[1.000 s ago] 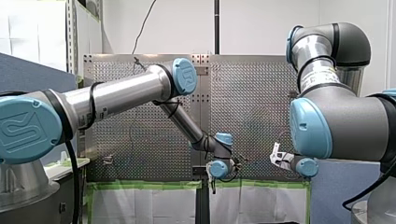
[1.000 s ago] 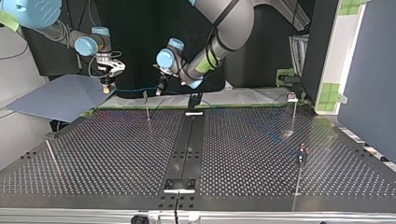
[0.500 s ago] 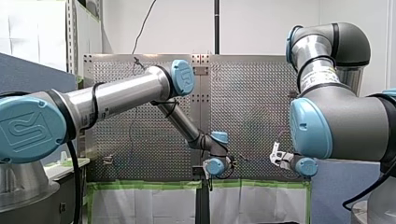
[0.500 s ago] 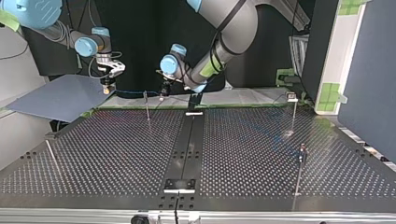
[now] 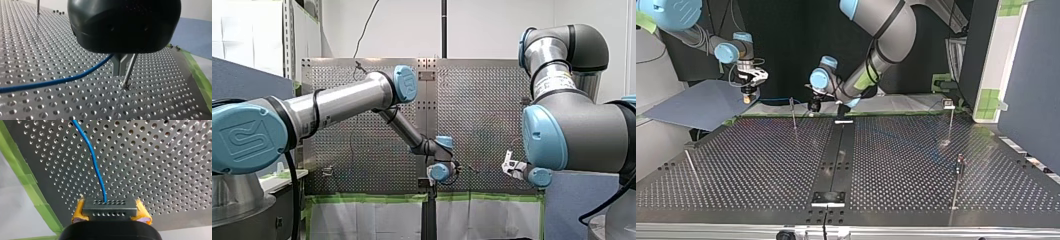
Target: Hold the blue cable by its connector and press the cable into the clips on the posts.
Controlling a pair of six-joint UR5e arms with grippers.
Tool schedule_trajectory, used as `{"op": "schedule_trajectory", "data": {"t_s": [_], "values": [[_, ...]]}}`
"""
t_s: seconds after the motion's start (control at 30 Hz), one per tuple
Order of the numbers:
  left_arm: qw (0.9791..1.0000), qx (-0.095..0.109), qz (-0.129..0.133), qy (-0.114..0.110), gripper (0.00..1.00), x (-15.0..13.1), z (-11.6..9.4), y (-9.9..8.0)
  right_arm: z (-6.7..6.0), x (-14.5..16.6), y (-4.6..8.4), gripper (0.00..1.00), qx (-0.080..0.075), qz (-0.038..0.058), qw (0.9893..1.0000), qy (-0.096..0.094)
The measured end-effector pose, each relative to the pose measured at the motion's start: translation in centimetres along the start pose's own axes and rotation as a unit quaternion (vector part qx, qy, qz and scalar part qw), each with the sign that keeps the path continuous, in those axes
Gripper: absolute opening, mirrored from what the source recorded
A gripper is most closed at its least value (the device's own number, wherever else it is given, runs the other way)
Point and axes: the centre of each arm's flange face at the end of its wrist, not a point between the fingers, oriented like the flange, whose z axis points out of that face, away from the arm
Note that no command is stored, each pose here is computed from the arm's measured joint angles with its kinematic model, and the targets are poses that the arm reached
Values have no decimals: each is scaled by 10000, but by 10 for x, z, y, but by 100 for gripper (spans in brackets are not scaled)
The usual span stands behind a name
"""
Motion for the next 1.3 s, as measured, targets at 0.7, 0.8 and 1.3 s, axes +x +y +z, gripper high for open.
{"op": "schedule_trajectory", "data": {"t_s": [0.7,0.8,1.3], "values": [[9994,64,127,304,0,21,6,3,5,4,3,0,-170,-42,9998,95],[9995,40,122,295,0,18,8,7,8,7,5,0,-211,-33,9997,136],[9996,-130,102,244,0,6,22,35,22,20,16,0,-286,-52,9991,317]]}}
